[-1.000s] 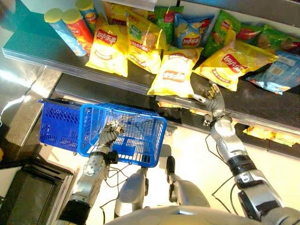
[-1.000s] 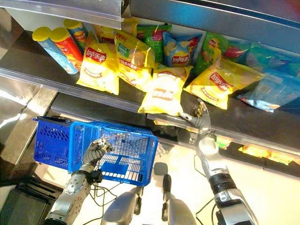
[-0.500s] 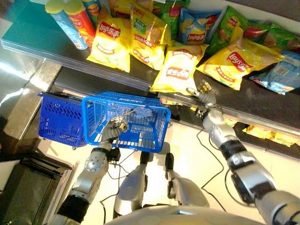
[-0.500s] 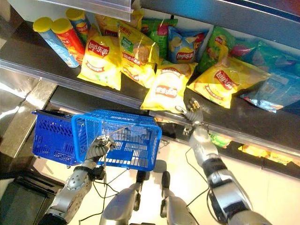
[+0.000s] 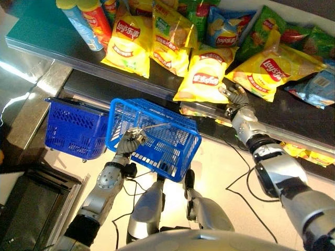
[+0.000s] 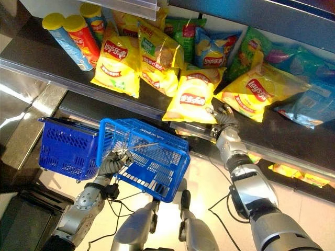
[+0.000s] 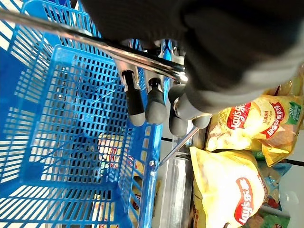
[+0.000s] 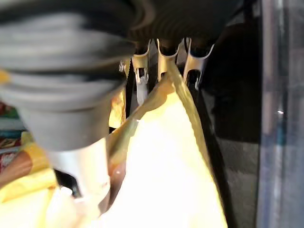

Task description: Pick up the snacks into the basket

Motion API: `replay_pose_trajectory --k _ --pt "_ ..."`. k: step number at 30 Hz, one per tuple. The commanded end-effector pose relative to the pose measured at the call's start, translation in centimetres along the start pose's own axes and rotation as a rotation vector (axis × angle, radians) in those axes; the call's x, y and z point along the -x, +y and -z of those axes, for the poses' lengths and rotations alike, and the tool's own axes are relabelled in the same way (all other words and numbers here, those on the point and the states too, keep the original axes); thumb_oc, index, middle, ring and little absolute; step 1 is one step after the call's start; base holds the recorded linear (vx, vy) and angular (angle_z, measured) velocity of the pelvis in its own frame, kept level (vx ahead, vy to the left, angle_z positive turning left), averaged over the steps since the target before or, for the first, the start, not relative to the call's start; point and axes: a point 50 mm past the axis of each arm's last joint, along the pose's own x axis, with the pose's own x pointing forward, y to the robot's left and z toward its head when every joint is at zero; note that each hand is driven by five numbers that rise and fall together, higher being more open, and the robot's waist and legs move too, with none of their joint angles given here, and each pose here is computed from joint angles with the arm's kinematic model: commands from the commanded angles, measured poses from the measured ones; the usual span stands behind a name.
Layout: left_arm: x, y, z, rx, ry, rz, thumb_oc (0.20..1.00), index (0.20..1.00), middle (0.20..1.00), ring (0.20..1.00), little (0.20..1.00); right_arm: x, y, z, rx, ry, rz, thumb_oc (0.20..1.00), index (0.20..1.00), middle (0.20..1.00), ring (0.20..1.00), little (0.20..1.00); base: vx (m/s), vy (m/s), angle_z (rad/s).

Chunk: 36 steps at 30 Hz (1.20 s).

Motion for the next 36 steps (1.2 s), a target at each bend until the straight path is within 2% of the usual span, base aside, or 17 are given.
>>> replay_pose_trajectory --k 1,5,12,19,24,27,28,29,30,36 --pt "0.0 -2.4 -6.6 0.035 -0.326 0.134 0.2 0.2 0.2 0.2 0.2 -0.2 1.4 -0.8 0.036 0.017 -0.023 1.0 1.0 1.0 1.0 1.0 -0.02 0.008 0.07" --pt "-0.2 -2.9 -7.5 0.026 -0.363 0.168 0.2 0.2 0.2 0.2 0.2 -0.5 0.9 -2.3 0.042 0.004 0.001 1.0 1.0 1.0 1.0 1.0 -0.02 0.007 0.17" --pt "-0.5 -3.1 -7.8 0.022 -0.377 0.186 0.2 0.2 0.2 0.2 0.2 -0.4 1.7 -2.8 0.039 -0.011 -0.055 1.0 1.0 1.0 1.0 1.0 -0.01 0.005 0.12" --pt "-0.7 -3.0 -7.8 0.031 -0.37 0.185 0.2 0.2 0.2 0.2 0.2 -0.1 3.0 -1.1 0.06 0.037 -0.133 1.0 1.0 1.0 1.0 1.0 -0.01 0.005 0.07" --pt "-0.9 -3.0 -7.7 0.044 -0.366 0.174 0.2 0.2 0.2 0.2 0.2 1.3 5.9 3.0 0.052 0.129 -0.266 1.0 1.0 1.0 1.0 1.0 0.0 0.003 0.04" --pt "-1.1 -2.9 -7.9 0.042 -0.37 0.166 0.2 0.2 0.2 0.2 0.2 1.8 6.7 3.8 0.013 0.144 -0.288 1.0 1.0 1.0 1.0 1.0 0.0 0.0 0.0" --pt "-1.1 -2.9 -7.9 0.044 -0.37 0.165 0.2 0.2 0.2 0.2 0.2 2.1 7.3 4.3 0.007 0.154 -0.314 0.667 0.667 0.667 0.667 0.667 0.0 0.0 0.0" --pt "-1.1 -2.9 -7.9 0.045 -0.369 0.165 0.2 0.2 0.2 0.2 0.2 2.1 7.3 4.3 0.007 0.155 -0.314 0.517 0.517 0.517 0.517 0.517 0.0 0.0 0.0" --pt "-1.0 -3.0 -7.8 0.051 -0.366 0.163 0.2 0.2 0.2 0.2 0.2 2.4 7.5 4.8 0.007 0.161 -0.327 0.2 0.2 0.2 0.2 0.2 0.0 0.0 0.0" --pt "-1.1 -3.0 -7.6 0.067 -0.353 0.157 0.2 0.2 0.2 0.2 0.2 2.9 7.7 6.0 -0.031 0.183 -0.339 0.2 0.2 0.2 0.2 0.2 0.02 -0.006 -0.02"
